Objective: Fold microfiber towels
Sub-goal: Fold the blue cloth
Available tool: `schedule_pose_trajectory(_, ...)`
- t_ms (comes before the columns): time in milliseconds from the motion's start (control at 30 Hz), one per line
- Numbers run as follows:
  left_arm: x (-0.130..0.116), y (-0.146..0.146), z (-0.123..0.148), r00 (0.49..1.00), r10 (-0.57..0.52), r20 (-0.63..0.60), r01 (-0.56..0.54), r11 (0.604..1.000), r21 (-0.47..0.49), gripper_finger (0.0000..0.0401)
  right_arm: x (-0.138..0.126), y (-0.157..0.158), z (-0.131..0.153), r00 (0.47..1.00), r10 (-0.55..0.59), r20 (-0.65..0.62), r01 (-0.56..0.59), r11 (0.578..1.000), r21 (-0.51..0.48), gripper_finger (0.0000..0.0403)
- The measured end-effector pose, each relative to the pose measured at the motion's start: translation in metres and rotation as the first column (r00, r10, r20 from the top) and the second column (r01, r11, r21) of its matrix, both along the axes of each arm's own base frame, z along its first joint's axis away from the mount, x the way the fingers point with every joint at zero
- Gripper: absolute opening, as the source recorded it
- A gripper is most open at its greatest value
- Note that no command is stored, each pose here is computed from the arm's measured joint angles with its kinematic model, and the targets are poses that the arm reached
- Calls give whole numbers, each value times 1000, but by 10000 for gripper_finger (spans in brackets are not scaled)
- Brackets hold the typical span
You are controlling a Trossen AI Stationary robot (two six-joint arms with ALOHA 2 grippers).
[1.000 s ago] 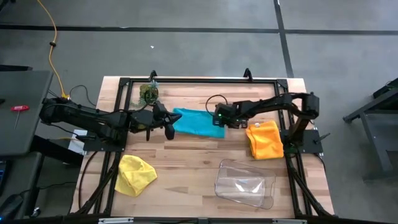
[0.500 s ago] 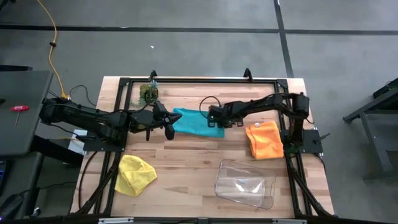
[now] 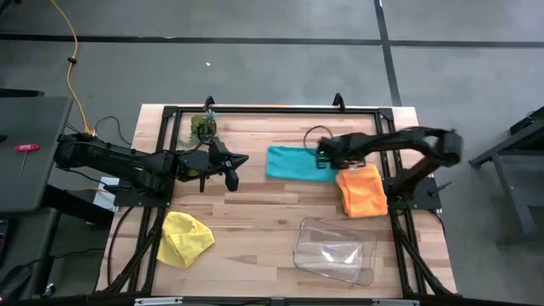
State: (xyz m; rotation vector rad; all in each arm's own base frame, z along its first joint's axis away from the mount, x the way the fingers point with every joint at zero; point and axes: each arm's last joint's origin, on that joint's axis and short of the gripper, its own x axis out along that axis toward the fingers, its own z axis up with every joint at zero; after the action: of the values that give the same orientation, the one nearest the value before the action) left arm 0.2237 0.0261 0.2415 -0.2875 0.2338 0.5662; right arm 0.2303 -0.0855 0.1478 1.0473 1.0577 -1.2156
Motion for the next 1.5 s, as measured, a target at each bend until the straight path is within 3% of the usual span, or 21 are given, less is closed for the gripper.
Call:
schedule_pose_trajectory(167,0,1,0,1000,19,0,-19,1000,7,0,-34,-5,24,994,-50,100,57,996,-69,1)
schedule_pose_trajectory(333,0,1,0,1000,29,2,-29,1000,7,0,-37,-16,42,973,-48,227,76,990,-115,0)
schedule_pose_trajectory(567,-1,1,0,998,59,25,-59,998,-25,0,-8,-21,41,935,4,354,31,995,-95,0)
schedule_pose_trajectory(933,-1,1,0,998,65,25,-64,998,-23,0,60,-18,43,917,100,386,-79,994,-70,0)
schedule_pose_trajectory(1167,-1,1,0,997,67,25,-67,998,-23,0,86,-16,36,911,23,411,-21,1000,-11,0)
schedule_pose_trajectory(1500,-1,6,0,996,87,20,-87,996,-14,0,94,-12,36,871,-87,484,90,996,18,0)
